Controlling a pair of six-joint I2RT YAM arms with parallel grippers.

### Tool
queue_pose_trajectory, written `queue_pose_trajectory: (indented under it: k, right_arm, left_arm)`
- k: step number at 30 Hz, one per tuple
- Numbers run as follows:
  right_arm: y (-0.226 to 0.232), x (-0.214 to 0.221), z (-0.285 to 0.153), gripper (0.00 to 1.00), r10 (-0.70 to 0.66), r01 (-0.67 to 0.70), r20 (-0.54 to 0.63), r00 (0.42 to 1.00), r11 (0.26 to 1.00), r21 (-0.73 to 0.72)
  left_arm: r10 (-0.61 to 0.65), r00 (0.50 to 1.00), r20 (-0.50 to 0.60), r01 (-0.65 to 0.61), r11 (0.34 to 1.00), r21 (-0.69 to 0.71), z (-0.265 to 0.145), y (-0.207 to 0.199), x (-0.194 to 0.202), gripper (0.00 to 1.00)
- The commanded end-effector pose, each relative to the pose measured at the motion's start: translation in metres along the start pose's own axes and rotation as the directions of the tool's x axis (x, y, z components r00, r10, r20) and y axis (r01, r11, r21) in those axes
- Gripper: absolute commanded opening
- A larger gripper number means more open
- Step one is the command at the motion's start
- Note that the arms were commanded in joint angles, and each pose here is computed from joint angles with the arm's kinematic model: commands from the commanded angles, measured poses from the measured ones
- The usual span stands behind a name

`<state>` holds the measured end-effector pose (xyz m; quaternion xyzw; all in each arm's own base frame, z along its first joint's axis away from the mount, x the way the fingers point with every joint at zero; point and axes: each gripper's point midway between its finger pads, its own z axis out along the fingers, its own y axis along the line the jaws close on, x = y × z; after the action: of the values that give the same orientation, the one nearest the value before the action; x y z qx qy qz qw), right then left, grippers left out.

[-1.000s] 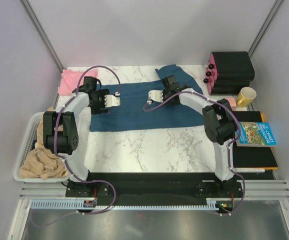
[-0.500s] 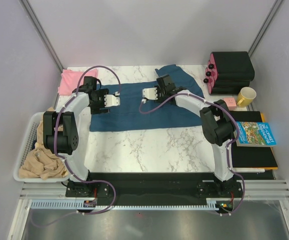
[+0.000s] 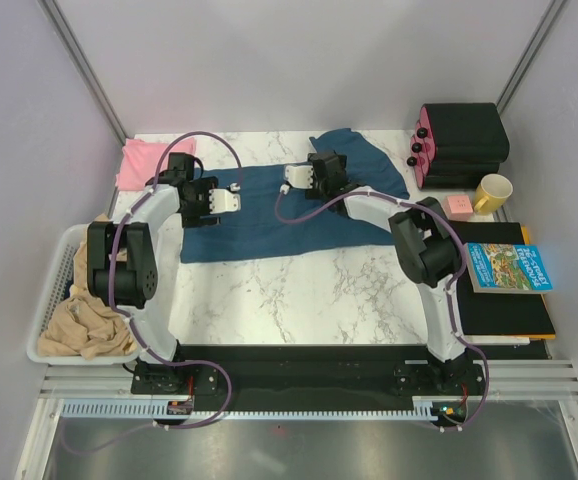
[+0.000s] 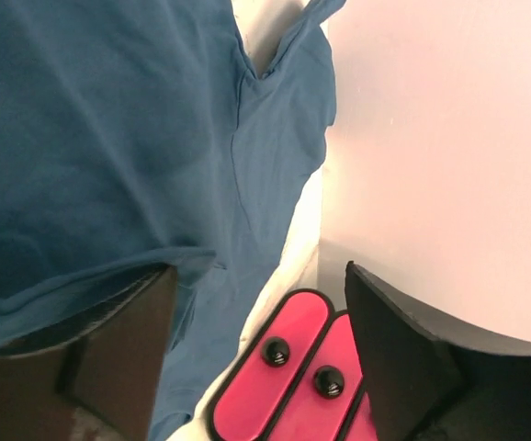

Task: Fold and stack the t-shirts
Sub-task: Fold the tshirt

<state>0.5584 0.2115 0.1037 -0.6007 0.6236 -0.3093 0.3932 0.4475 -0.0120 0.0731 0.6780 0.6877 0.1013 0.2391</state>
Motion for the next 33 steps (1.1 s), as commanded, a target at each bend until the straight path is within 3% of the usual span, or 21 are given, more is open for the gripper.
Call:
queue_pose_trajectory:
  k: [1,6,13,17,22,25,29,33]
  right_arm:
    - [-0.013,-0.005,-0.016,0.86,0.020,-0.019,0.052,0.998,1.000,-0.008]
    - [0.009,-0.013,-0.029,0.89,0.009,0.011,0.128,0.992,0.989,-0.150]
    - [0.006,-0.019,-0.035,0.90,0.010,0.017,0.169,0.986,0.987,-0.158]
    - [-0.021,0.001,-0.027,0.84,0.059,-0.055,0.061,0.996,0.996,-0.063]
    - [-0.010,0.049,-0.050,0.84,0.148,-0.140,0.000,0.989,0.938,-0.317]
    - [0.013,0.088,-0.079,0.81,0.105,-0.122,-0.062,0.993,0.889,-0.442]
    - [0.036,0.134,-0.102,0.70,0.082,-0.148,-0.155,0.985,0.860,-0.488]
    - [0.043,0.160,-0.098,0.70,0.203,-0.301,-0.245,0.948,0.824,-0.480]
  left_arm:
    - [-0.004,1.000,0.007,0.004,0.999,-0.038,0.001,0.016,-0.005,0.83]
    - [0.000,1.000,0.008,0.001,0.999,-0.041,0.002,0.018,-0.006,0.83]
    - [0.009,1.000,0.006,-0.009,0.999,-0.039,0.003,0.018,-0.007,0.83]
    - [0.011,1.000,0.002,-0.010,0.999,-0.050,-0.002,0.020,-0.008,0.83]
    - [0.043,0.999,0.008,-0.043,0.999,-0.024,-0.012,0.002,-0.008,0.83]
    - [0.104,0.994,0.009,-0.105,0.994,0.023,-0.020,-0.029,-0.007,0.83]
    - [0.160,0.987,0.012,-0.161,0.982,0.100,-0.019,-0.073,-0.001,0.83]
    - [0.105,0.994,0.010,-0.106,0.987,0.121,-0.011,-0.076,-0.002,0.83]
